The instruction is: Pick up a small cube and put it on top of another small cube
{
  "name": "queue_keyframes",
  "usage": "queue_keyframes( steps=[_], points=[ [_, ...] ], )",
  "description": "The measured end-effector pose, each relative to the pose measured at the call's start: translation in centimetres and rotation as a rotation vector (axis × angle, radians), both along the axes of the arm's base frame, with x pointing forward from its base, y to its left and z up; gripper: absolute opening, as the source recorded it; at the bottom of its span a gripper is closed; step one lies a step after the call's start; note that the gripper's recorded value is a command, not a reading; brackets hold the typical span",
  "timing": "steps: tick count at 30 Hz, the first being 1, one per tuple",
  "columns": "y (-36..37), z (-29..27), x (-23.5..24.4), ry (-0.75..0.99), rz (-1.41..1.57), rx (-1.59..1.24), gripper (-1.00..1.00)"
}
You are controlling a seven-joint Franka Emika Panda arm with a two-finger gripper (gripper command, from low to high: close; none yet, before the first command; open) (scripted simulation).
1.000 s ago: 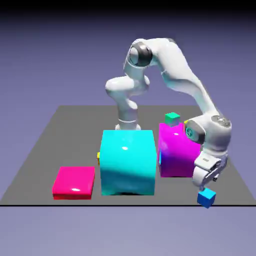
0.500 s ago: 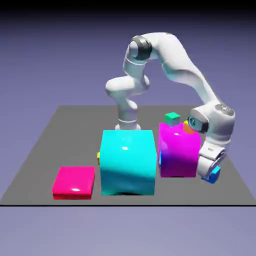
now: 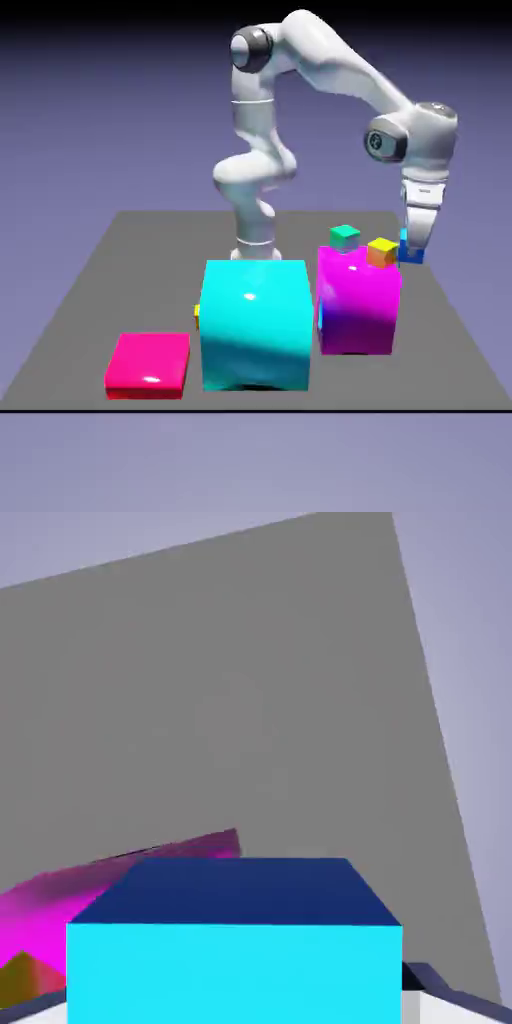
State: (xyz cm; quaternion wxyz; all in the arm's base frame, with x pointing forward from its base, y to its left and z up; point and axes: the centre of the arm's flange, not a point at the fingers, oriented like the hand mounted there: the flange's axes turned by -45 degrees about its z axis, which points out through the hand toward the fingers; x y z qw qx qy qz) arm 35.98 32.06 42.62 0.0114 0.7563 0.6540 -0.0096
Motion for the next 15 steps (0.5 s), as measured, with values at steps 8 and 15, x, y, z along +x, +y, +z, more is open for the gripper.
queue_keyframes(
  steps=[8, 15],
  points=[
    [-2.4, 3.7, -6.1, 0.006, 0.191, 0.006, -1.00],
    [-2.6, -3.3, -6.1, 0.004, 0.191, 0.005, 1.00]
  ],
)
